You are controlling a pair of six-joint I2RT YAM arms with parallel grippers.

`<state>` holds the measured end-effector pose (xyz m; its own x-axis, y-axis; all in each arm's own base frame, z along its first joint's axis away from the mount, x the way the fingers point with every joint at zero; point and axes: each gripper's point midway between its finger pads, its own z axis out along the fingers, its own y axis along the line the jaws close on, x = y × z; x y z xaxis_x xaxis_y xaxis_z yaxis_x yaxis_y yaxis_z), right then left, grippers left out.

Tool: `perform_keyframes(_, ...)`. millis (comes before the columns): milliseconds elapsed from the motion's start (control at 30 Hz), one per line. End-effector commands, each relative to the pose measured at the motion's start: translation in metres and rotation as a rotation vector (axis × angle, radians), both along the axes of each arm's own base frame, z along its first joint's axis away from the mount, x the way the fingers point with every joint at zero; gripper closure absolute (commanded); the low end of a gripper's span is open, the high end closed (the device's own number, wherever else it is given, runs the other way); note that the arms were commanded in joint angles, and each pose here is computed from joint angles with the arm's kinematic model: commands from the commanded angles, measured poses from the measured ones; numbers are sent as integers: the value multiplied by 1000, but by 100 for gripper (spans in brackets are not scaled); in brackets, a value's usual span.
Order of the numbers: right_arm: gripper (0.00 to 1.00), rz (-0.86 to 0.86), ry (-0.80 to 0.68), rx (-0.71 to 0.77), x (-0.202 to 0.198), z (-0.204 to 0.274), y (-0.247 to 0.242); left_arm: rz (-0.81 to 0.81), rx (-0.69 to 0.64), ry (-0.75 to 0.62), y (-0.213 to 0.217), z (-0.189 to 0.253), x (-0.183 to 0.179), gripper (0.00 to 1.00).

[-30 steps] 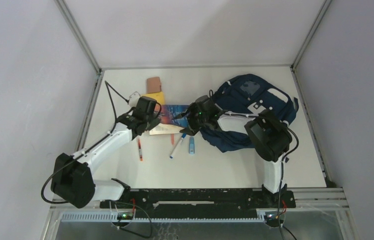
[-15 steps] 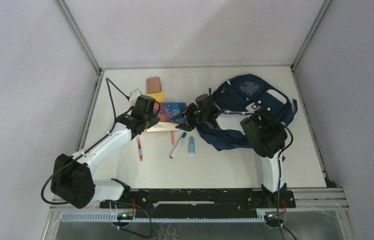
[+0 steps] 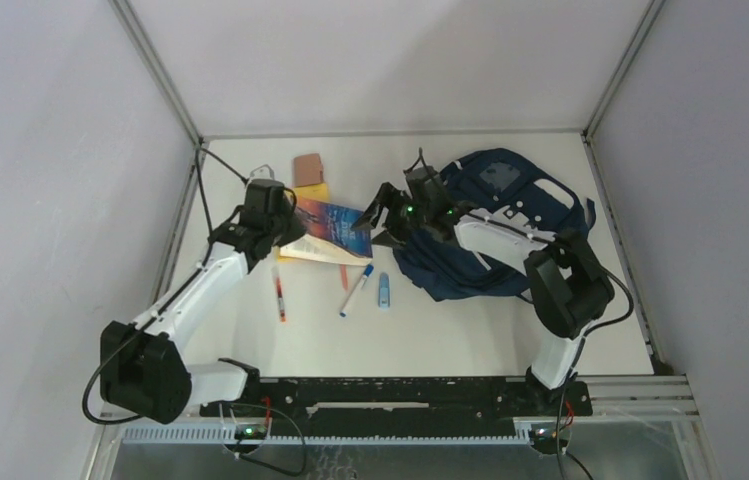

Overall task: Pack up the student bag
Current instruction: Pick up the book from the center of the board.

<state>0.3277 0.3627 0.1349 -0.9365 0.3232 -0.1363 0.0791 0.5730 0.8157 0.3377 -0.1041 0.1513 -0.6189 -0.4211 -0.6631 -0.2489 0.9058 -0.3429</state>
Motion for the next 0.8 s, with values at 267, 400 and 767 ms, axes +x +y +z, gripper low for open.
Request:
perform_keyframes(267,19,72,-147,4,37,9,-37,-238,-324,-429,-47,163,35,100)
perform_keyframes(400,19,137,-176,72,34,19,-33,-293,-338,-439,-54,181,34,100)
perform_keyframes(767,16,365,-406,168,42,22,-20,-509,-310,-461,-72,200,25,100)
